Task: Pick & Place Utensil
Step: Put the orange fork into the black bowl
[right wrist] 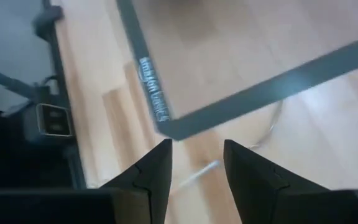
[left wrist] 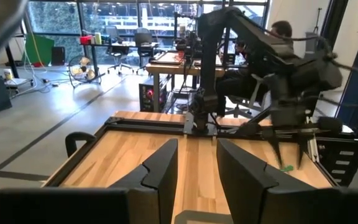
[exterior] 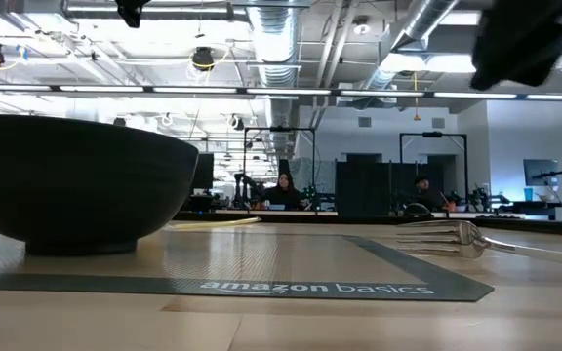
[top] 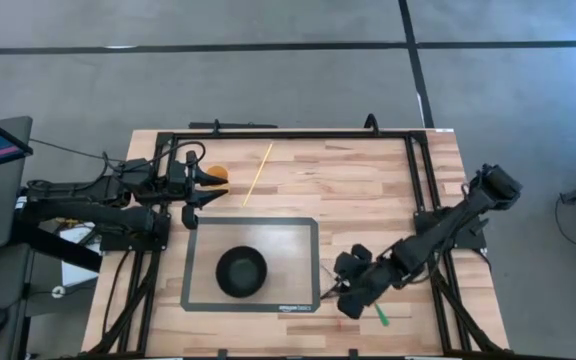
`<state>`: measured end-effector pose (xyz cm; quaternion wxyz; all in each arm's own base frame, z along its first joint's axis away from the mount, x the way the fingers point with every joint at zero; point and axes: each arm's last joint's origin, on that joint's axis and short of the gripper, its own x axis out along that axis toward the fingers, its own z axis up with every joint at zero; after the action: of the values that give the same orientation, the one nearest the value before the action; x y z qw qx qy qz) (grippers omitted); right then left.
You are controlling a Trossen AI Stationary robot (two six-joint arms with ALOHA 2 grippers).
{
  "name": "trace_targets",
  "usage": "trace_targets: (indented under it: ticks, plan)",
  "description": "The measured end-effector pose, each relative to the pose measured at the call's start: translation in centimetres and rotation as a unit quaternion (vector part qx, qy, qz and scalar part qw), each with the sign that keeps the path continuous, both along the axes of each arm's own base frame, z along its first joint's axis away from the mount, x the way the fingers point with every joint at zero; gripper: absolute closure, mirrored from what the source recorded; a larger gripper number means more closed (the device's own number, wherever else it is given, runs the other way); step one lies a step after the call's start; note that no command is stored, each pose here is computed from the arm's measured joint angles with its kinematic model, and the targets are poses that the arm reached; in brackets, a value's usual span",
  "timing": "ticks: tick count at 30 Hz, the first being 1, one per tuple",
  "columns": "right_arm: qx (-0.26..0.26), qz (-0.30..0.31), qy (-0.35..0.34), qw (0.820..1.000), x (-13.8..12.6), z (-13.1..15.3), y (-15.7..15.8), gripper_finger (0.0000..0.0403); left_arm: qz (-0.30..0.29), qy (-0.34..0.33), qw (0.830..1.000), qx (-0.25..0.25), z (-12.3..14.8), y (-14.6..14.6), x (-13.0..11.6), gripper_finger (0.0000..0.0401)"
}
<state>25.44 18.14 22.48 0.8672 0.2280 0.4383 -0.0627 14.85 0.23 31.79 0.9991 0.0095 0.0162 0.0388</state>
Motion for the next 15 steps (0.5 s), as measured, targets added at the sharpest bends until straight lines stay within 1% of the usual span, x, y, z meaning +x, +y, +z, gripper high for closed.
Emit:
trace_targets:
  ticks: [2,5,10,15]
  plan:
    - [0.006,-0.004,0.003,1.000,0.2,-0.7,0.8,0.0266,0.000,0.005,1.000,0.000,-0.1,0.0,0.2,0.0289]
    - [0.000,-0.023,0.035,0.999,0.2,-2.9,1.6,0.0266,0.000,0.018,1.000,0.000,-0.5,0.0,0.6,0.0289]
    - [0.009,-0.078,0.079,0.994,0.8,-5.6,2.0,0.0266,0.002,0.037,0.999,0.000,-1.0,0.0,1.5,0.0289]
    - [0.018,-0.110,0.095,0.989,1.4,-7.1,1.9,0.0264,0.013,0.045,0.999,0.001,-1.3,0.1,2.2,0.0289]
